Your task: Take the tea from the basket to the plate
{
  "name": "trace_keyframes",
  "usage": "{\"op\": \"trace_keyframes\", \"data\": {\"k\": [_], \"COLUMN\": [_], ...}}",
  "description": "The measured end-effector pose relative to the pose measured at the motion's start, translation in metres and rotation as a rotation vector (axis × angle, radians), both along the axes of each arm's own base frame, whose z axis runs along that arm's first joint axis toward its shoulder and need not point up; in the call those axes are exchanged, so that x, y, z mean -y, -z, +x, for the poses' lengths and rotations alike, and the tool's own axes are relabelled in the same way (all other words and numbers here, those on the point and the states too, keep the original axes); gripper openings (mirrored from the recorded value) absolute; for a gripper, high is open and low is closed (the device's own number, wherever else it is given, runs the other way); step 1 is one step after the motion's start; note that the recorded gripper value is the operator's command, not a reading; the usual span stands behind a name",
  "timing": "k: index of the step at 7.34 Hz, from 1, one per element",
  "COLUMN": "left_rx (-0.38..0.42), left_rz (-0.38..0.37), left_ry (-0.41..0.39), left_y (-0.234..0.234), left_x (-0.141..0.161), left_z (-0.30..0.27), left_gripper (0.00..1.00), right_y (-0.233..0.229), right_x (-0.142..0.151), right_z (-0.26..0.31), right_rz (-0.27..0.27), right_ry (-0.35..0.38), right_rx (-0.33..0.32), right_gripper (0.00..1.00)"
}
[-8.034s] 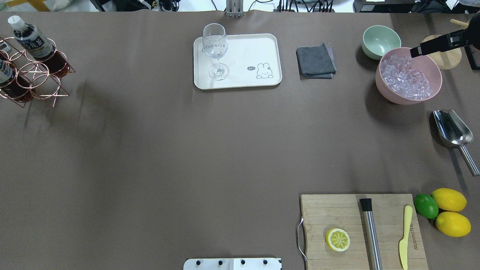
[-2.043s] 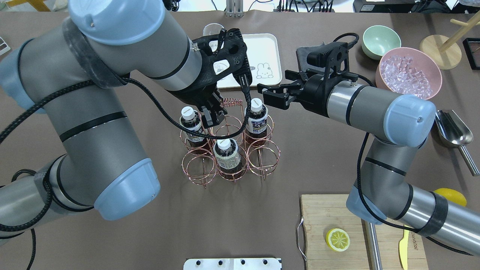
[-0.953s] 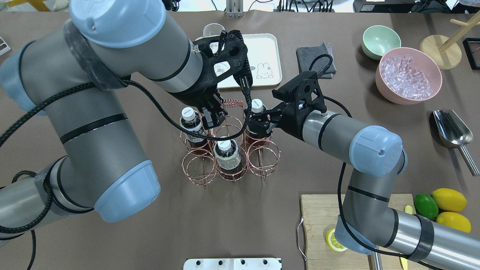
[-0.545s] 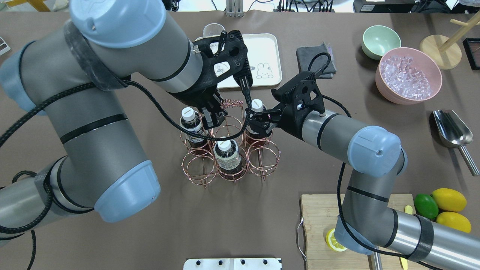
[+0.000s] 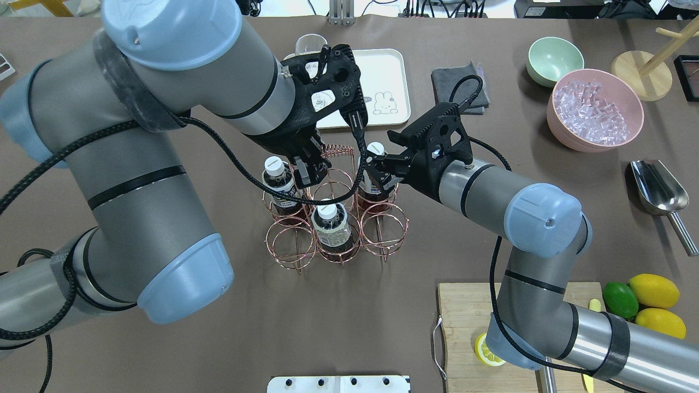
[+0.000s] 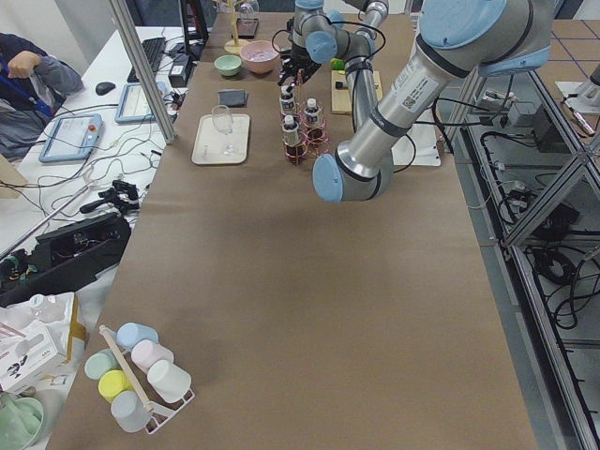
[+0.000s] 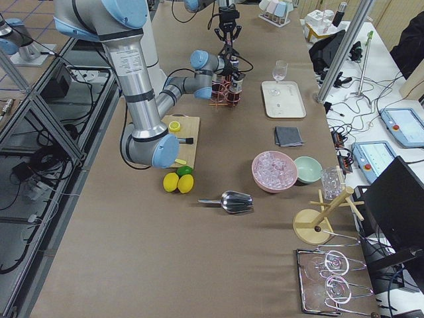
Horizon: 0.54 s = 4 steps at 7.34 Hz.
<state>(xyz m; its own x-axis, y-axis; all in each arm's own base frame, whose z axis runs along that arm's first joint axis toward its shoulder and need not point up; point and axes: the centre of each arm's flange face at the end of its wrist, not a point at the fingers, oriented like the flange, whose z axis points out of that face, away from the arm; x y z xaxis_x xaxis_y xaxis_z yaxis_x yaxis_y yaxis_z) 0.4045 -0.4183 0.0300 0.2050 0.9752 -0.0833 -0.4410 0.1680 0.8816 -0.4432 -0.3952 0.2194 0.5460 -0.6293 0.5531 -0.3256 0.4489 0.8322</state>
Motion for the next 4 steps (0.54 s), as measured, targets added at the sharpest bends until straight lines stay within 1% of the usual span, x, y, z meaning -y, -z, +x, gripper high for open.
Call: {"op": "trace_keyframes", "data": {"k": [4], "left_rx": [0.0], "left_rz": [0.0], "left_ry": [0.0], "left_y": [0.0], "left_x": [0.0], "left_z": [0.0], "left_gripper": [0.0], "right_y": [0.002], "right_x": [0.001], "right_z": [-0.0012], "right_rz": [-0.003], "right_ry": [-0.007], "right_rx": [0.0], "right_gripper": [0.62]}}
